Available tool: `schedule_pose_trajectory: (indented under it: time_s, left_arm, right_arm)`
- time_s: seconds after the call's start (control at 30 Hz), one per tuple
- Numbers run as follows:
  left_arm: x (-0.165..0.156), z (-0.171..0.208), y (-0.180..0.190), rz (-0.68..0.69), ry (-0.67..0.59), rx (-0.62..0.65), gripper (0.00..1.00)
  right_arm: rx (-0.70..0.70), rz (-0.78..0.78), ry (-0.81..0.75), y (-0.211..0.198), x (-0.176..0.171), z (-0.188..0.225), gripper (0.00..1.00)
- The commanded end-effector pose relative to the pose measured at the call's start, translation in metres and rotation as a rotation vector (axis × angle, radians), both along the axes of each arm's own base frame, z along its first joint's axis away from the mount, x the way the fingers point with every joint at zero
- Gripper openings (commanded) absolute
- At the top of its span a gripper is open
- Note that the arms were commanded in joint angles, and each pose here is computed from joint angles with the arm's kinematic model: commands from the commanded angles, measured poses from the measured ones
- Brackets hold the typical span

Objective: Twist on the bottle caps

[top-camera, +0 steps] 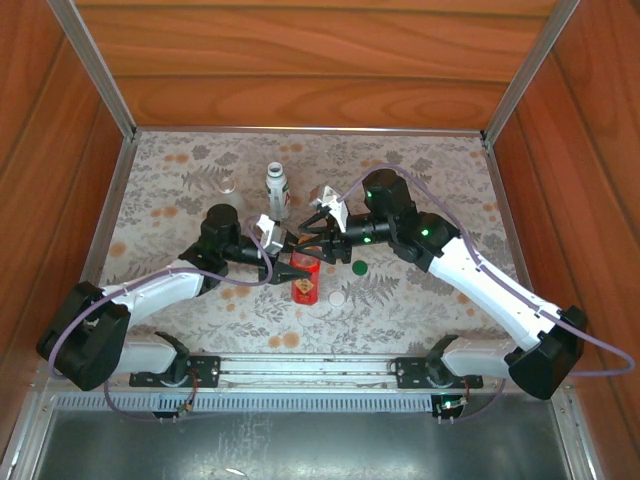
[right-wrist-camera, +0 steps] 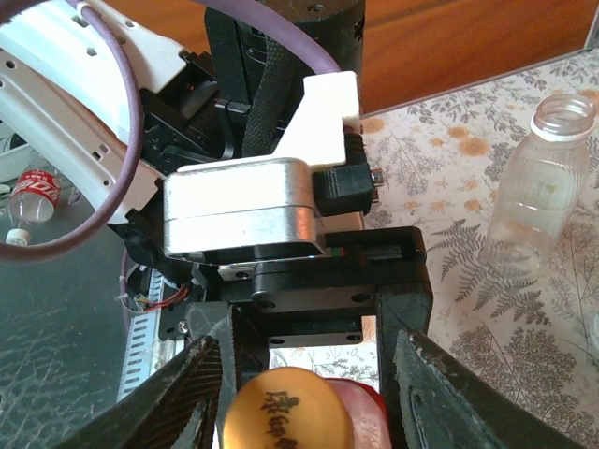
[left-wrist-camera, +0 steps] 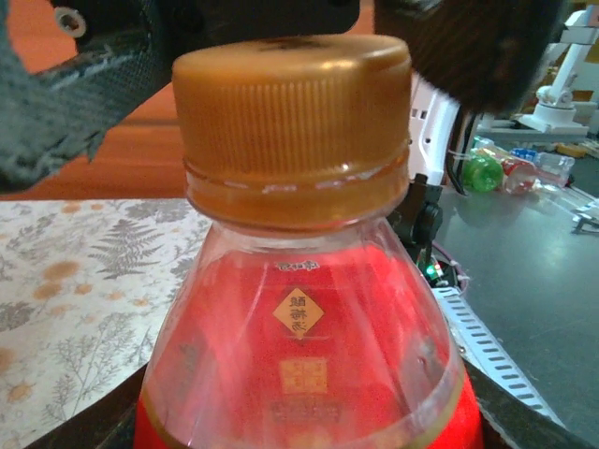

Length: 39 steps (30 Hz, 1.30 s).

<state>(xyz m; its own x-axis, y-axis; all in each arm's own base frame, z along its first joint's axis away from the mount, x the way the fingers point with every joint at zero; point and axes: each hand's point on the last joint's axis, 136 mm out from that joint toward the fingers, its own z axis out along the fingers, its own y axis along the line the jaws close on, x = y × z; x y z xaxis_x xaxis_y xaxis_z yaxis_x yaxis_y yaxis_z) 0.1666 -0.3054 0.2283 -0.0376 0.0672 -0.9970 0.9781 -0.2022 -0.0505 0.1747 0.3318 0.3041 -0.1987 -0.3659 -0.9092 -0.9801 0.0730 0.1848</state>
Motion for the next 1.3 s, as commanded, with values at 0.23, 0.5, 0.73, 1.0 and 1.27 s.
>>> schedule_pose_trajectory:
  time_s: [0.23, 0.5, 0.73, 1.0, 1.27]
  left_arm:
    - [-0.001, 0.015, -0.004, -0.038, -0.037, -0.033, 0.56]
    - [0.071, 0.023, -0.015, 0.404, -0.116, -0.012, 0.56]
    - [0.137, 0.041, -0.018, 0.759, -0.078, -0.020, 0.56]
    - [0.130, 0.035, -0.025, 0.730, -0.059, -0.013, 0.56]
    - [0.097, 0.016, -0.016, 0.532, -0.061, 0.013, 0.56]
  right_arm:
    - [-0.025, 0.007, 0.021, -0.004, -0.002, -0.003, 0.27]
    - [-0.098, -0.317, 0.017, -0.012, 0.054, -0.014, 0.07]
    - [-0.203, -0.893, -0.015, -0.051, 0.135, -0.049, 0.09]
    - [-0.243, -1.056, -0.038, -0.068, 0.146, -0.039, 0.14]
    - [0.051, -0.511, -0.109, -0.037, 0.069, 0.021, 0.62]
